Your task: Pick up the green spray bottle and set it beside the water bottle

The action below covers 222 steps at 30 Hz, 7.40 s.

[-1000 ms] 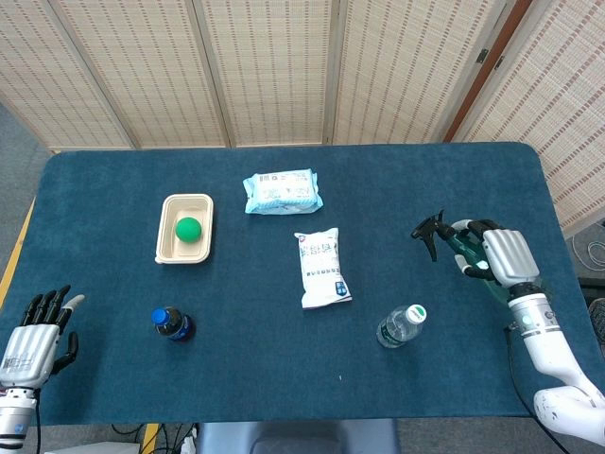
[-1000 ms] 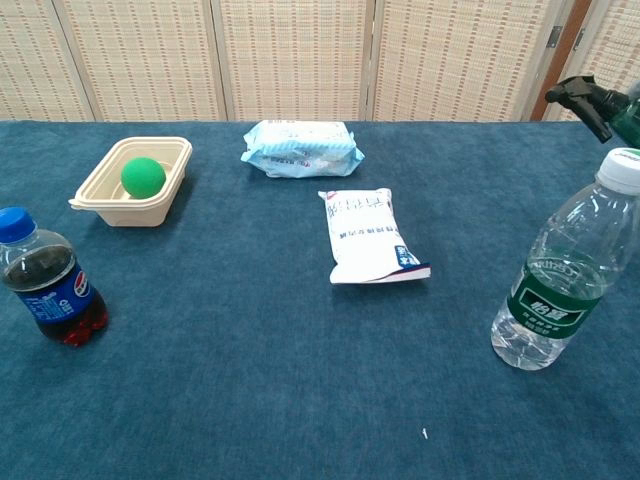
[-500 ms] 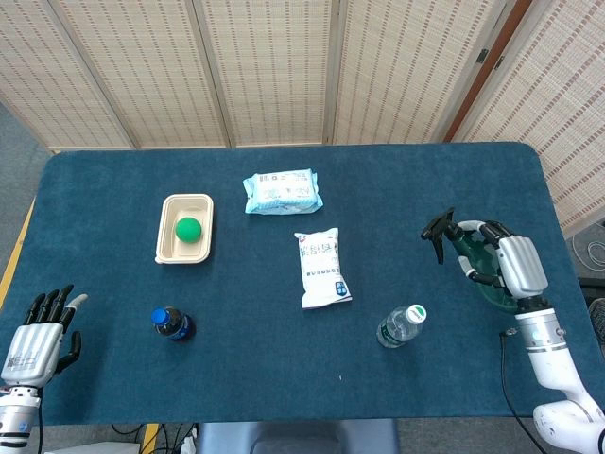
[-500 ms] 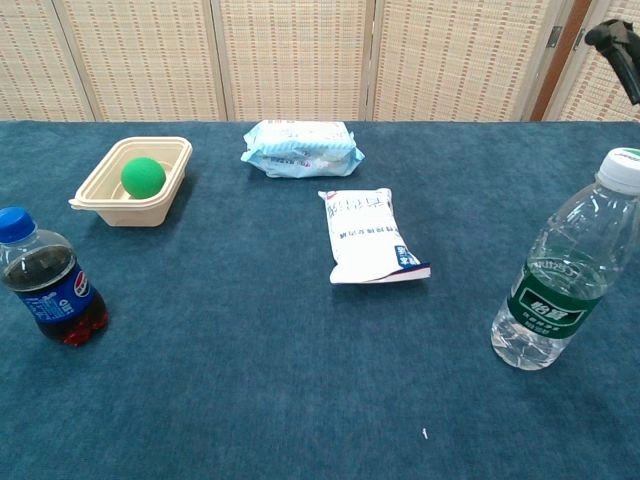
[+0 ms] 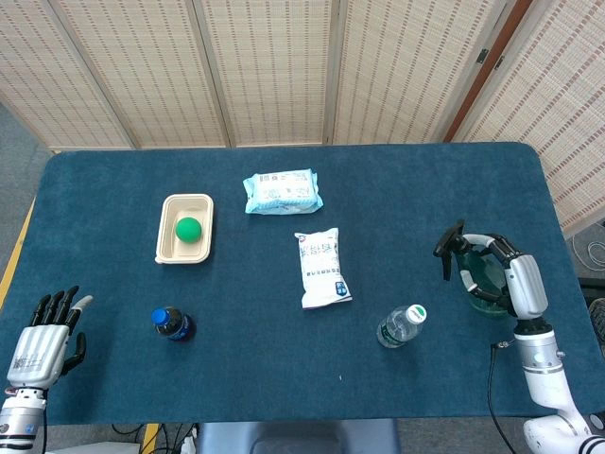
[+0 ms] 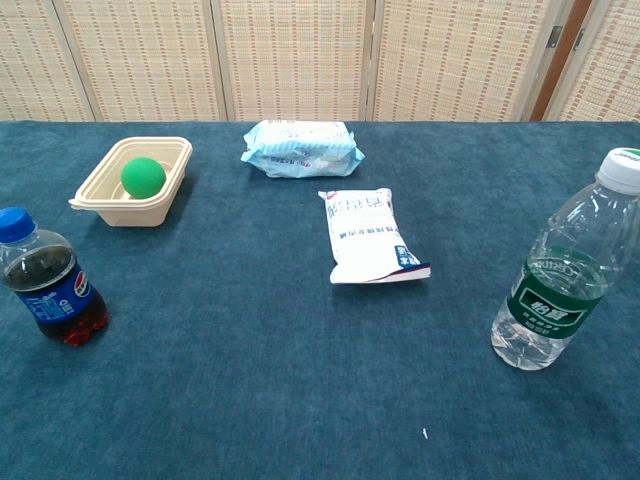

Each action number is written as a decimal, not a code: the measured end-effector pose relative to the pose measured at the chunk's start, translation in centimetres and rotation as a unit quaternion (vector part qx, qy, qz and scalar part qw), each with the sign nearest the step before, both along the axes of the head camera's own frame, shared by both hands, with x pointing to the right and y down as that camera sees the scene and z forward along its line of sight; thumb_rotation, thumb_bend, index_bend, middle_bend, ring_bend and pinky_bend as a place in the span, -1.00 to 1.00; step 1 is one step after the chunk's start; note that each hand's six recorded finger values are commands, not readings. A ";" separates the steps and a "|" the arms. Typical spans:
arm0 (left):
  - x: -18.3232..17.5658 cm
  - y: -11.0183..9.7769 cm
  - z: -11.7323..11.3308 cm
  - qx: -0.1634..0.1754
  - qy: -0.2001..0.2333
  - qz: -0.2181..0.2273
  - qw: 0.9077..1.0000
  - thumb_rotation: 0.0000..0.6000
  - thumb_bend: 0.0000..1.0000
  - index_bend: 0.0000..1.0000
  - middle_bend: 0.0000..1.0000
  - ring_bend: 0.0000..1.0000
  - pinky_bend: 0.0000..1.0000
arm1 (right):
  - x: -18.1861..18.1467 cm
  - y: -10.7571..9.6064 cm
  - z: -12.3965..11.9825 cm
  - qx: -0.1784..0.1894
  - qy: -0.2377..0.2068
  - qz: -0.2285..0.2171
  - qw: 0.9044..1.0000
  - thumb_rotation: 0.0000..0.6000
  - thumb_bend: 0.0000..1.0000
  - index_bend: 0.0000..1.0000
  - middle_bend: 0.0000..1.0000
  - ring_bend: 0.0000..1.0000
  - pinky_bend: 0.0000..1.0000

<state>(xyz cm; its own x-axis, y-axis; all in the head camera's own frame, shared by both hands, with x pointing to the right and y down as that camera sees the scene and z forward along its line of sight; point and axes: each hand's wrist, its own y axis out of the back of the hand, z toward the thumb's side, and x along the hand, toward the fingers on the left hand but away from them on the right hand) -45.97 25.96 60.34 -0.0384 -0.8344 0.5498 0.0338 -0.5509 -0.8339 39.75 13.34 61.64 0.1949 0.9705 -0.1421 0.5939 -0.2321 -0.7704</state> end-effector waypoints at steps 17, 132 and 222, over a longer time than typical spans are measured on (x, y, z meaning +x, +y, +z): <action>0.5 -0.3 0.2 -0.005 -0.006 -0.001 1.000 1.00 0.23 -0.72 -0.90 -1.00 -1.00 | 1.3 0.1 -1.1 0.032 -0.063 0.023 0.997 1.00 -0.41 -0.15 -0.07 -0.36 -0.07; 3.7 -2.3 2.4 0.006 -0.077 -0.004 0.997 1.00 0.23 -0.72 -0.90 -1.00 -1.00 | 2.0 8.7 3.9 -0.089 -0.300 -0.035 0.949 1.00 -0.42 -0.15 -0.07 -0.36 -0.07; 5.2 -3.0 2.9 0.006 -0.072 0.010 0.997 1.00 0.23 -0.72 -0.90 -1.00 -1.00 | 4.4 11.2 2.1 -0.070 -0.269 -0.015 0.960 1.00 -0.69 -0.25 -0.23 -0.42 -0.17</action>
